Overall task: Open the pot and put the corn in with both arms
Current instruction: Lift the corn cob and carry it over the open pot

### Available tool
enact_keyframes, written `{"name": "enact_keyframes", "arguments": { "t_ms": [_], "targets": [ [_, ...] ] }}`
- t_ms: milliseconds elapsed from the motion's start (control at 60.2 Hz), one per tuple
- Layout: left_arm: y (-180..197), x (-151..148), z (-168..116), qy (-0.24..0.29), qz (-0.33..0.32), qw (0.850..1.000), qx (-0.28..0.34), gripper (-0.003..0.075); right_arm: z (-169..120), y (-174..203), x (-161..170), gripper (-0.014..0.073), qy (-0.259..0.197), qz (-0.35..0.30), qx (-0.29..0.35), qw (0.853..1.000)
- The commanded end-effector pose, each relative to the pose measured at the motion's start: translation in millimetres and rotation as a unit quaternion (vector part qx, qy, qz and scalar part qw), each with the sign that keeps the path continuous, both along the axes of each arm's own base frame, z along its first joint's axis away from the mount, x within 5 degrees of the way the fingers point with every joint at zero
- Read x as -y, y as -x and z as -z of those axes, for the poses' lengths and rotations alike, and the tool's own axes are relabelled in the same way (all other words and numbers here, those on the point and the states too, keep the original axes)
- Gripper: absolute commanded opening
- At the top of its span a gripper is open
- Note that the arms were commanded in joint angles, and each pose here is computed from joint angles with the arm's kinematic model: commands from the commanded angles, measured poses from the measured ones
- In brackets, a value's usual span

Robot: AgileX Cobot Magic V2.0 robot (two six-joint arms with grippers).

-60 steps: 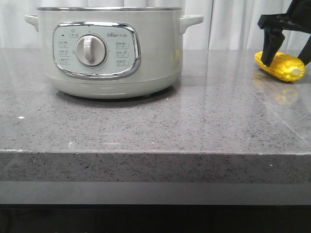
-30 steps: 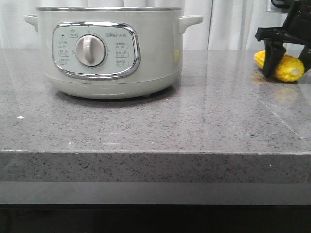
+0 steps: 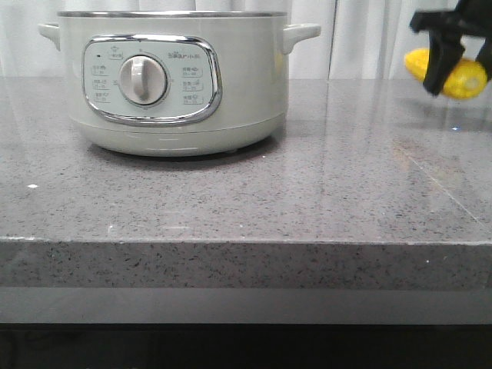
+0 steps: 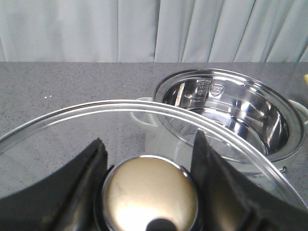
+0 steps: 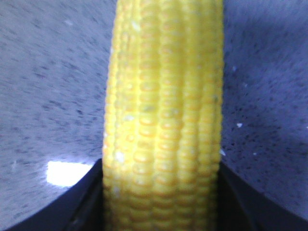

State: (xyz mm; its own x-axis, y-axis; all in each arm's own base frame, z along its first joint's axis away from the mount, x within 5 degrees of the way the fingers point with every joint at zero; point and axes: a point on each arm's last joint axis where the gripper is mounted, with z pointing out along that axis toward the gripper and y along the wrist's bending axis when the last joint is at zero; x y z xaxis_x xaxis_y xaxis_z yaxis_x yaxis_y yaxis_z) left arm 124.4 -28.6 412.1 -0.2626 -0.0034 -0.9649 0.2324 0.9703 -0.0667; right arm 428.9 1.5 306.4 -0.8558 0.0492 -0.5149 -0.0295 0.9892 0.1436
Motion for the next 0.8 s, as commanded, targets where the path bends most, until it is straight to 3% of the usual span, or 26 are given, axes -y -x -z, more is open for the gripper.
{"name": "enact_keyframes", "arguments": {
  "t_ms": [0,282,399,781],
  "targets": [
    [4,-2,-27,0.029,-0.01,0.995,0.096,0.0291,-69,24,-8,0.0283,0.006,-0.017,0.113,0.993],
    [4,-2,-28,0.03,-0.011,0.994,0.102,0.0291,-143,82,-43,0.0283,0.007,-0.075,0.213,0.974],
    [4,-2,-28,0.03,-0.011,0.994,0.103,0.0291,-160,102,-61,0.0283,-0.008,-0.106,0.239,0.965],
    [4,-2,-28,0.03,-0.011,0.994,0.103,0.0291,-151,110,-153,0.0283,-0.073,-0.234,0.25,0.937]
  ]
}}
